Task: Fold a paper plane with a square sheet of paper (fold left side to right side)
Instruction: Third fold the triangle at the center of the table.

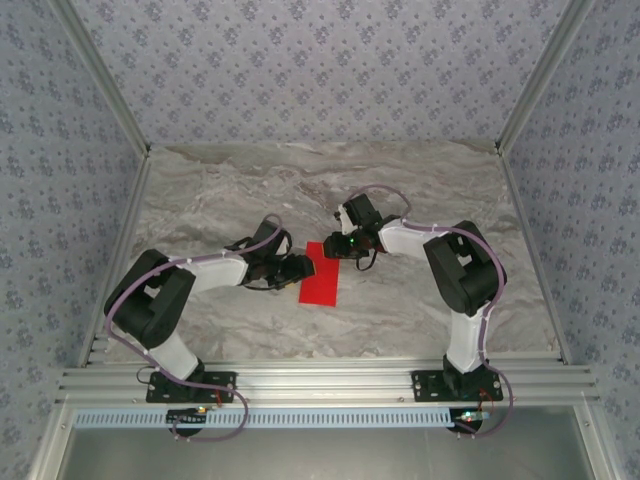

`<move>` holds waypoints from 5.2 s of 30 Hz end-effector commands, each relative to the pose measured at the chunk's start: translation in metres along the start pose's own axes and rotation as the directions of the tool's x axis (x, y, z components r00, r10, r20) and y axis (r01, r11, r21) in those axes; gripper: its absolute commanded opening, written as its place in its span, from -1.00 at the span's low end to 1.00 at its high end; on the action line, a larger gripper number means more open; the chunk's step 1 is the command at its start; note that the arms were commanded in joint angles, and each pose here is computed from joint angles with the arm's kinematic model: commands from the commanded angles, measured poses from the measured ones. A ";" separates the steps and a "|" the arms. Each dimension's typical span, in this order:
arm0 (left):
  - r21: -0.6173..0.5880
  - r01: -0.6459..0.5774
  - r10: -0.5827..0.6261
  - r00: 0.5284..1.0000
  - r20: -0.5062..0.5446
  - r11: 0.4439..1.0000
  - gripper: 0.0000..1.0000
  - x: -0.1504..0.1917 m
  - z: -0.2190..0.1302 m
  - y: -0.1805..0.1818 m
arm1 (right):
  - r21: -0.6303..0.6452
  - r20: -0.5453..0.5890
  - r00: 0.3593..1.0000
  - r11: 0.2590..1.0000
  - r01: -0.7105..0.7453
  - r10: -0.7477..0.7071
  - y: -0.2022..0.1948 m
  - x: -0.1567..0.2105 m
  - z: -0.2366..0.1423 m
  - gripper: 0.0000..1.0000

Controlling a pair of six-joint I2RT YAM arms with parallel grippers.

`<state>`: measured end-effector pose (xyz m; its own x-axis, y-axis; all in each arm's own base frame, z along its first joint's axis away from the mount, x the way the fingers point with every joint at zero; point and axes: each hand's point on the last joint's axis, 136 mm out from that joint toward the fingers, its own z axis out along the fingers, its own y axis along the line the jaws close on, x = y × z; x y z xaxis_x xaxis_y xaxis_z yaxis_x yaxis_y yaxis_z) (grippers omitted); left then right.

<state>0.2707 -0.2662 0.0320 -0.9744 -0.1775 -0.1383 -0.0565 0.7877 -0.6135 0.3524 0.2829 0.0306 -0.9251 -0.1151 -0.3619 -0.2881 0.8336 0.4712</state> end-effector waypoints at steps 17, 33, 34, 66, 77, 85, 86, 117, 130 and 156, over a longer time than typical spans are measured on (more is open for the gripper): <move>0.119 -0.074 0.079 0.996 -0.033 0.990 0.14 0.004 0.013 -0.043 | -0.008 0.059 0.996 0.998 0.069 -0.068 0.017 -0.010 -0.038 -0.14; 0.151 -0.094 0.095 0.996 0.002 0.984 -0.36 0.002 -0.003 -0.060 | 0.010 0.138 0.977 0.987 0.161 -0.161 0.013 0.023 -0.087 0.11; 0.151 -0.093 0.094 0.996 0.001 0.984 -0.41 0.002 -0.003 -0.060 | 0.010 0.141 0.976 0.986 0.166 -0.166 0.012 0.026 -0.089 0.12; 0.172 -0.082 0.081 0.997 0.015 0.982 -1.00 -0.002 -0.021 -0.076 | 0.388 0.012 0.515 0.478 0.788 -0.857 0.056 0.105 -0.045 0.83; 0.156 -0.082 0.080 0.997 0.016 0.984 -1.00 -0.003 -0.020 -0.072 | 0.431 0.033 0.519 0.481 0.764 -0.854 0.058 0.095 -0.049 0.08; 0.150 -0.080 0.077 0.997 0.025 0.985 -0.98 -0.009 -0.023 -0.067 | 0.329 -0.004 0.536 0.506 0.798 -0.844 0.057 0.113 -0.048 -0.81; 0.151 -0.081 0.077 0.997 0.028 0.985 -0.93 -0.011 -0.024 -0.067 | 0.305 0.001 0.544 0.518 0.799 -0.839 0.059 0.115 -0.048 -0.96; 0.128 -0.170 0.184 0.977 -0.107 0.977 -0.65 -0.036 0.012 -0.068 | -0.231 -0.032 0.780 0.764 0.603 -0.625 0.096 0.135 -0.028 -1.00; 0.062 -0.154 0.163 0.966 -0.202 0.986 -0.70 -0.022 0.047 -0.039 | -0.311 -0.060 0.851 0.820 0.480 -0.521 0.084 0.122 -0.032 -1.00; 0.050 -0.169 0.176 0.960 -0.216 0.984 -0.75 -0.013 0.050 -0.038 | -0.154 -0.119 0.914 0.917 0.368 -0.387 0.032 0.097 -0.020 -1.00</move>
<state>0.3007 -0.3202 0.0212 -0.9938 0.0711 -0.0852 0.1089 0.7711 -0.6273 0.2457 0.2899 0.0306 -0.7412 -0.5045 -0.4428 -0.6686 0.6136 0.4200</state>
